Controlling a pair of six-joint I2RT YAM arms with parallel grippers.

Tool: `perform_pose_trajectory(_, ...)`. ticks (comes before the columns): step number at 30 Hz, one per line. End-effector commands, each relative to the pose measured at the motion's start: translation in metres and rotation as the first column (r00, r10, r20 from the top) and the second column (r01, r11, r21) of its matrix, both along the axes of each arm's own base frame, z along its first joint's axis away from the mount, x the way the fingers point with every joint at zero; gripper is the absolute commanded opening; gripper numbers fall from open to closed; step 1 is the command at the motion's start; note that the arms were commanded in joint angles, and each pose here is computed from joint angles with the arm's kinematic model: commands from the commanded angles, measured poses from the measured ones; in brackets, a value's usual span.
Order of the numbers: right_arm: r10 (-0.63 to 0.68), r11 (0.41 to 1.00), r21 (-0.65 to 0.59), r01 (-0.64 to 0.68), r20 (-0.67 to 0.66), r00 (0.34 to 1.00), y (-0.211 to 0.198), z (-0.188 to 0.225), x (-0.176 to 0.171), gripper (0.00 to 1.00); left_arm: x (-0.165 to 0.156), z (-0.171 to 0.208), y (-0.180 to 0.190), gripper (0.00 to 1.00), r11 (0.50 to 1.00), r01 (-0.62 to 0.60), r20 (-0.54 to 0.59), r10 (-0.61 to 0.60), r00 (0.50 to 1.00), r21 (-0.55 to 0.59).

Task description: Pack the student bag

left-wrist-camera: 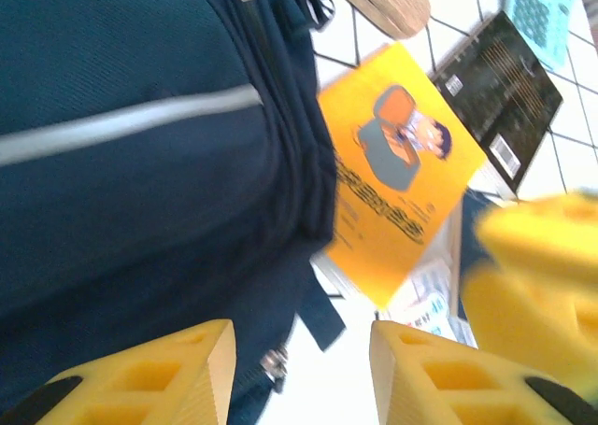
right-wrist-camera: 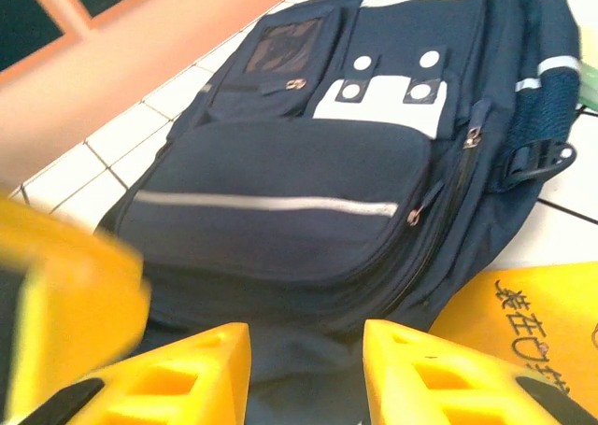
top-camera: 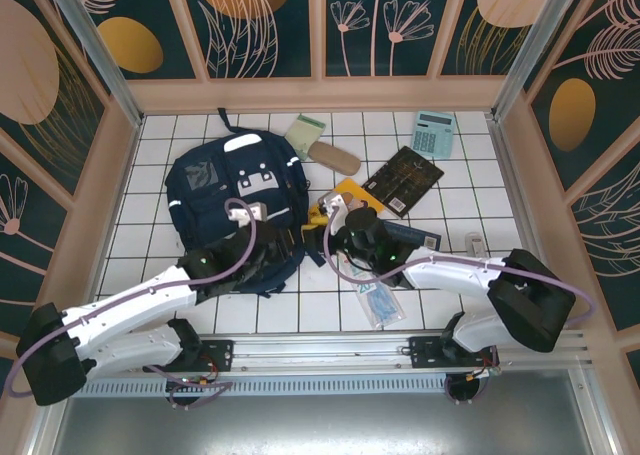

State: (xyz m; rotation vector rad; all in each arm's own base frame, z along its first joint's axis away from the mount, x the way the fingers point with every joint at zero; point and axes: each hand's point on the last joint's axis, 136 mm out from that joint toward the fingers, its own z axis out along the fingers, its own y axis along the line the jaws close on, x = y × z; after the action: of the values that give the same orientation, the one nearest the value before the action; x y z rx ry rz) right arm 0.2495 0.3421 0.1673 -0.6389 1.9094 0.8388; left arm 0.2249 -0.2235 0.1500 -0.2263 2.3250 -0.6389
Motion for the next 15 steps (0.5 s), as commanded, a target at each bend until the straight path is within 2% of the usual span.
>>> perform_pose_trajectory(1, -0.108, 0.993, 0.04, 0.11, -0.04, 0.993, -0.005, 0.004, 0.017, 0.37, -0.008, -0.007, -0.009, 0.43, 0.995, -0.089, 0.014, 0.089, 0.996, -0.039)
perform_pose_trajectory(5, -0.15, 0.986, 0.07, 0.153, -0.047, 0.988, -0.013, 0.007, 0.025, 0.37, -0.019, -0.025, -0.018, 0.43, 0.993, -0.116, 0.001, 0.116, 0.993, -0.004)
perform_pose_trajectory(10, -0.181, 0.98, 0.076, 0.184, -0.045, 0.982, -0.021, 0.007, 0.029, 0.37, -0.018, -0.05, -0.018, 0.4, 0.985, -0.157, -0.033, 0.16, 0.987, 0.068)
perform_pose_trajectory(15, -0.177, 0.978, 0.099, 0.182, -0.059, 0.982, -0.026, 0.007, 0.028, 0.37, -0.014, -0.059, -0.02, 0.4, 0.982, -0.184, -0.029, 0.186, 0.982, 0.051)
